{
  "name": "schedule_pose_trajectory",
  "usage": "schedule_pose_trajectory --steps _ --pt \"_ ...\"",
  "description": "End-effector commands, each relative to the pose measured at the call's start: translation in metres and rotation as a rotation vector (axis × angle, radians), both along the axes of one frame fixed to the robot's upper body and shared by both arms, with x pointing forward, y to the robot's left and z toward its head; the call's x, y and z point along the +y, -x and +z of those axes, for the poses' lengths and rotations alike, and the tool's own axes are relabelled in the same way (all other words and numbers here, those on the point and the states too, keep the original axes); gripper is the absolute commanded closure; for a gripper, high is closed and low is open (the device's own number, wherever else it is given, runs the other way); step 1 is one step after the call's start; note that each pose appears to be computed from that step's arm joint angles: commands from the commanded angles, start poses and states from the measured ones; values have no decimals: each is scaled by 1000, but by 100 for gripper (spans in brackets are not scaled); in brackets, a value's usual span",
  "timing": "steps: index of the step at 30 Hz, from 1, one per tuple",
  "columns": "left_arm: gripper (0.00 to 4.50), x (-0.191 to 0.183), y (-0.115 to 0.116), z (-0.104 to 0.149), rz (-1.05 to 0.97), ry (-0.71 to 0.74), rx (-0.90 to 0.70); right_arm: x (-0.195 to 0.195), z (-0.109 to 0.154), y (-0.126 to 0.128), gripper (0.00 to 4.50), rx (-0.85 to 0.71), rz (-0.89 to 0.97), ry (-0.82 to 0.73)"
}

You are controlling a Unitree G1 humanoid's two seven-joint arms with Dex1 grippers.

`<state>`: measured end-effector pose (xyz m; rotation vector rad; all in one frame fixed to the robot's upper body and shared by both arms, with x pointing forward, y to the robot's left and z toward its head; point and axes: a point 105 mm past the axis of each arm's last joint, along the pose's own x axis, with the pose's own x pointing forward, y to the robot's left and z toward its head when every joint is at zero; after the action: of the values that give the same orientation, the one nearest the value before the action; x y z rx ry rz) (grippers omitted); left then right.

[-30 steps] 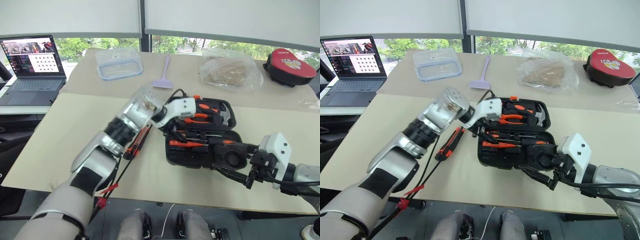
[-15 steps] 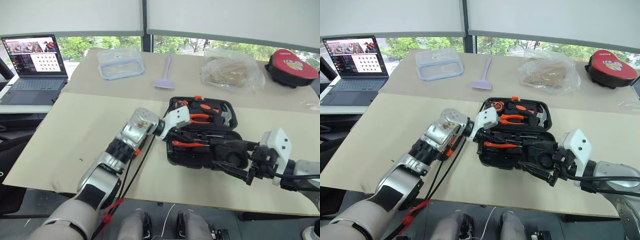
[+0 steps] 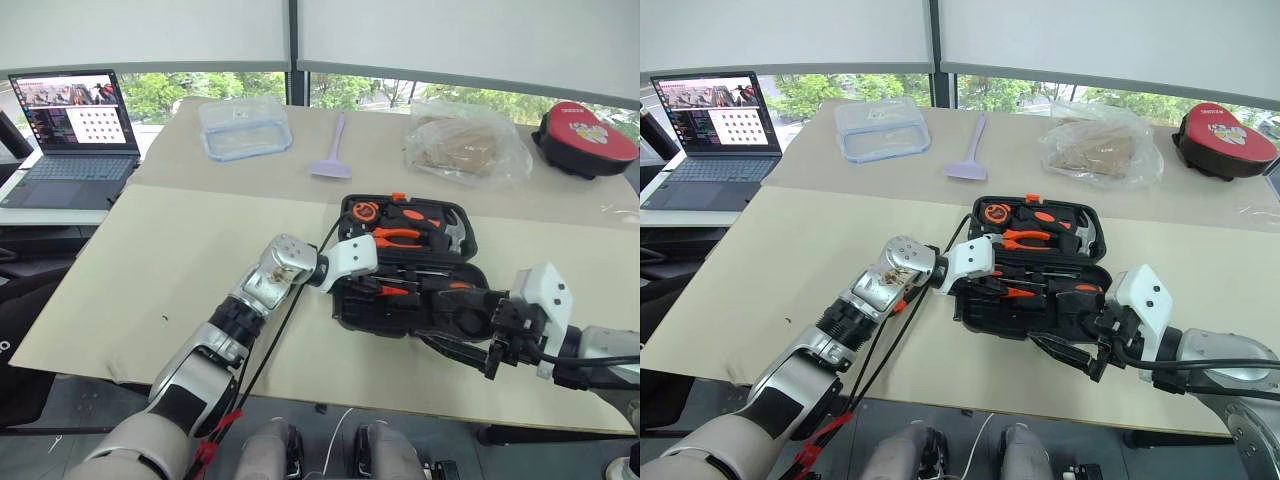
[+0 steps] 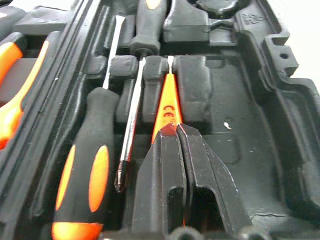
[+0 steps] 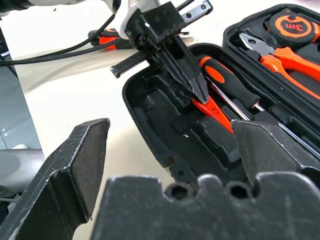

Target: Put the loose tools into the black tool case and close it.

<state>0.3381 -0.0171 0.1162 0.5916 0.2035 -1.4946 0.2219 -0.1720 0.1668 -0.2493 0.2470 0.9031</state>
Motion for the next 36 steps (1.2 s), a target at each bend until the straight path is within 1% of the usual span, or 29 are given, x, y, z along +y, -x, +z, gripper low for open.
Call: schedule_pose_trajectory --steps 1,5,6,7,8,9,10,11,12,13,14,15,17,19,21,23,27,29,32,34,36 --pt "441 13 -3 7 29 7 25 -1 6 -2 0 -24 2 6" --pt "441 40 -8 65 107 135 16 -1 12 -8 0 -50 3 4" --pt "441 45 -7 73 120 151 22 0 13 -9 0 -53 4 2" --pt "441 58 -3 84 138 168 41 1 15 -9 0 -58 11 -2" --pt "389 75 3 92 158 176 63 2 17 -9 0 -61 19 -9" --pt "372 91 9 96 184 173 82 3 19 -9 0 -65 29 -18" --pt "336 100 14 99 201 168 95 4 20 -9 0 -68 35 -24" --pt "296 116 16 96 256 149 108 6 23 -8 0 -67 50 -35" --pt "270 131 18 92 312 126 117 8 24 -6 0 -65 66 -43" --pt "222 151 20 84 385 88 123 10 26 -4 0 -63 89 -50" --pt "185 172 23 75 462 43 131 13 29 -2 0 -62 114 -56" --pt "156 187 27 69 514 6 134 16 30 0 0 -60 135 -59" --pt "78 203 35 59 576 -57 141 19 32 1 0 -57 164 -60" --pt "9 204 38 55 614 -84 152 22 33 2 0 -53 185 -54" --pt "4 194 35 54 657 -80 158 25 32 3 0 -44 210 -50" --pt "4 183 33 55 654 -78 146 27 31 3 0 -38 222 -47" --pt "4 161 24 39 663 -169 150 29 30 2 0 -33 232 -42" --pt "4 152 16 33 684 -190 159 30 29 3 0 -32 235 -39" --pt "4 139 10 23 679 -220 168 31 27 4 0 -31 236 -34" --pt "4 136 8 17 681 -245 173 33 25 5 0 -31 236 -31" --pt "4 140 7 5 688 -297 175 35 22 5 0 -42 231 -19"
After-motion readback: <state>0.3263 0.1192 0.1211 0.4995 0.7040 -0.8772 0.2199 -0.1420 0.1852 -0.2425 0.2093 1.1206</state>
